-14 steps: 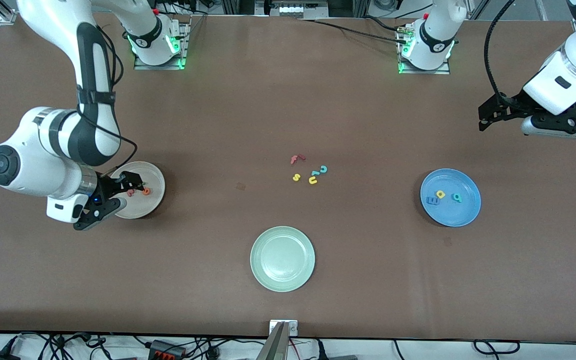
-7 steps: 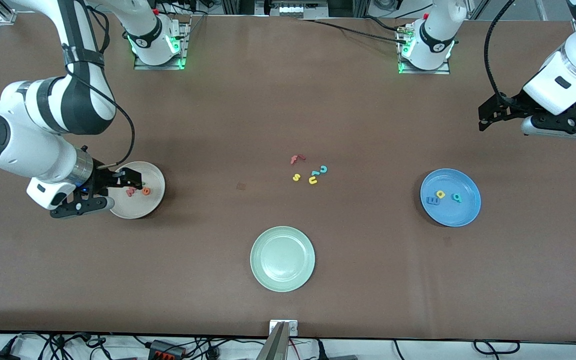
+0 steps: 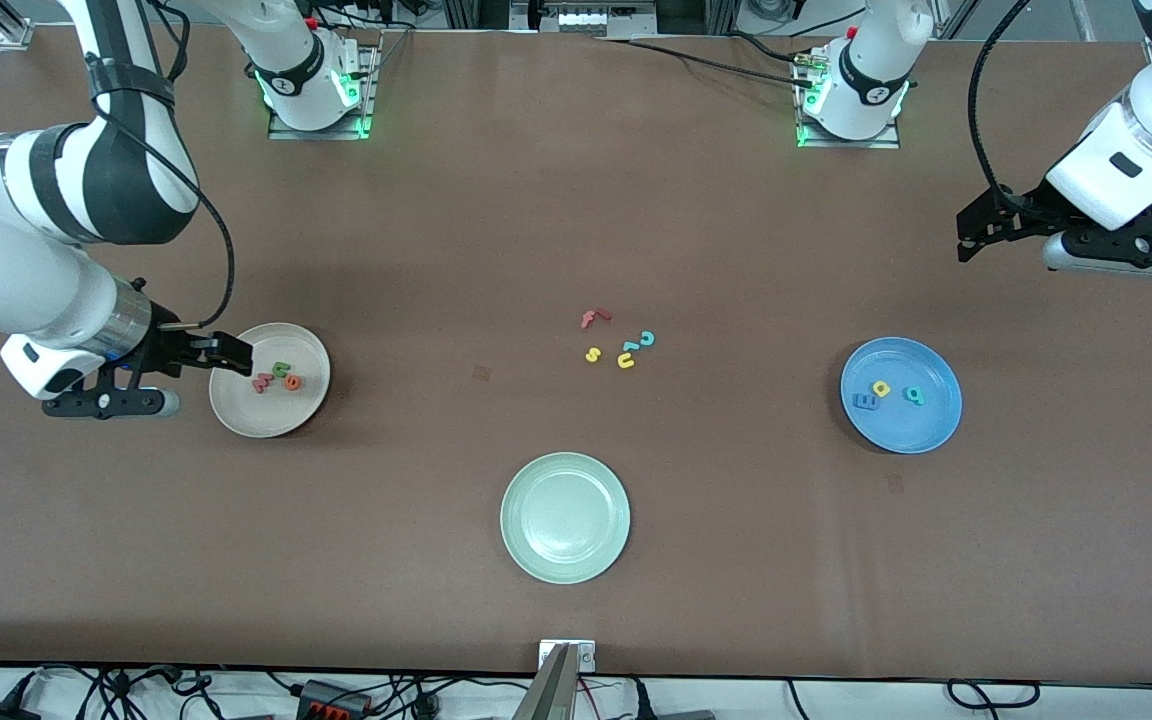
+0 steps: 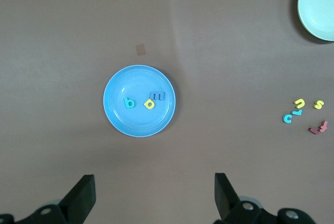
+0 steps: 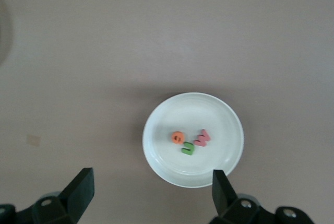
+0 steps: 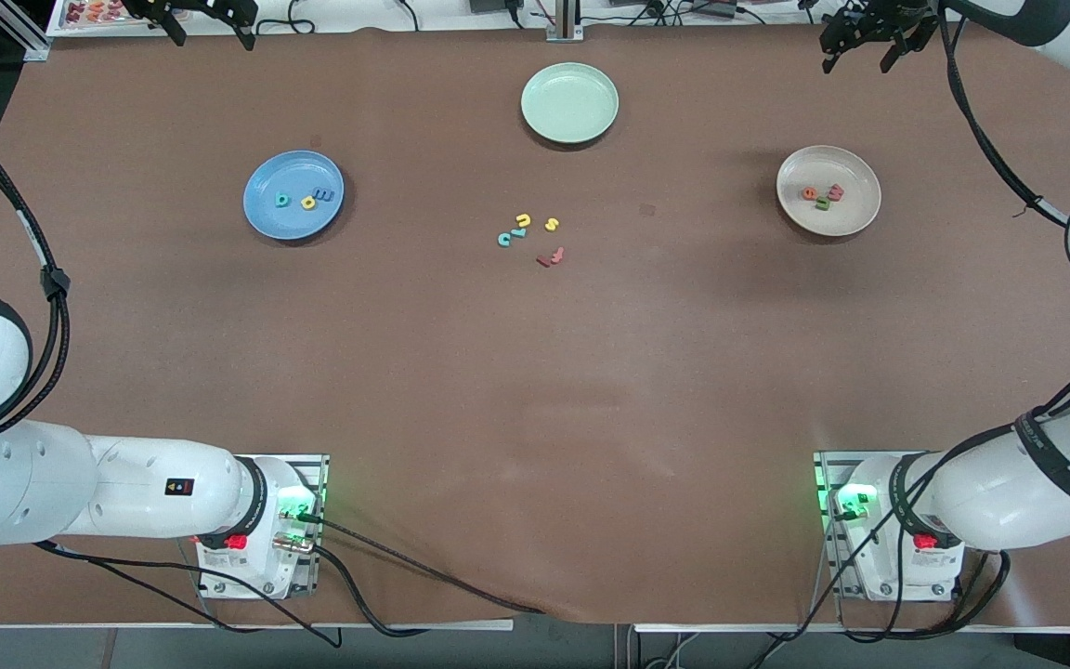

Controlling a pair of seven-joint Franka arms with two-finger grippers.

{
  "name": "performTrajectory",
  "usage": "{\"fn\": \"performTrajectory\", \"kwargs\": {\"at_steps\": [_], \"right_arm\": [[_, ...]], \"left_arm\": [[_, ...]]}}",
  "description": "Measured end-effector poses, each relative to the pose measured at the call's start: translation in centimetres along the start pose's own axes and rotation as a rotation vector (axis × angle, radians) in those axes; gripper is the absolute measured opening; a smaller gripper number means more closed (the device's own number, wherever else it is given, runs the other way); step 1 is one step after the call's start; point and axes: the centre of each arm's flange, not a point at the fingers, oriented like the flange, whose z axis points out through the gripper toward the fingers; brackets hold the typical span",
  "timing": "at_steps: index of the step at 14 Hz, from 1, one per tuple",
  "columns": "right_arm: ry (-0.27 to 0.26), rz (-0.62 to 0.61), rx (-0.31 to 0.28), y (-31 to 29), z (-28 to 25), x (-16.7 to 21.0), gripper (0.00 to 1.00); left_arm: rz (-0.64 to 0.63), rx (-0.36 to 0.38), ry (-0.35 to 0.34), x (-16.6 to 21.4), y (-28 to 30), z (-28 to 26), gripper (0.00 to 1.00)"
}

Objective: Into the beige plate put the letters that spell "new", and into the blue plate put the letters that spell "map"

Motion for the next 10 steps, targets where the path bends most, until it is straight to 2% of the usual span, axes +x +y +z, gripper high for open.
{"fn": "performTrajectory", "kwargs": {"at_steps": [3,6,10], "right_arm": [[-0.007,0.005,-0.023,0.5,-0.7,-0.4,1.00],[0.009,0.023,-0.028,1.6,-1.8,-0.3,1.00],[0.083,0.104,-0.018,6.4,-6.2,-0.4,1.00]], "left_arm": [[0.000,0.000,0.000,0.0,0.0,0.0,1.00],[0.000,0.000,0.000,0.0,0.0,0.0,1.00],[0.000,0.000,0.000,0.0,0.0,0.0,1.00]]}}
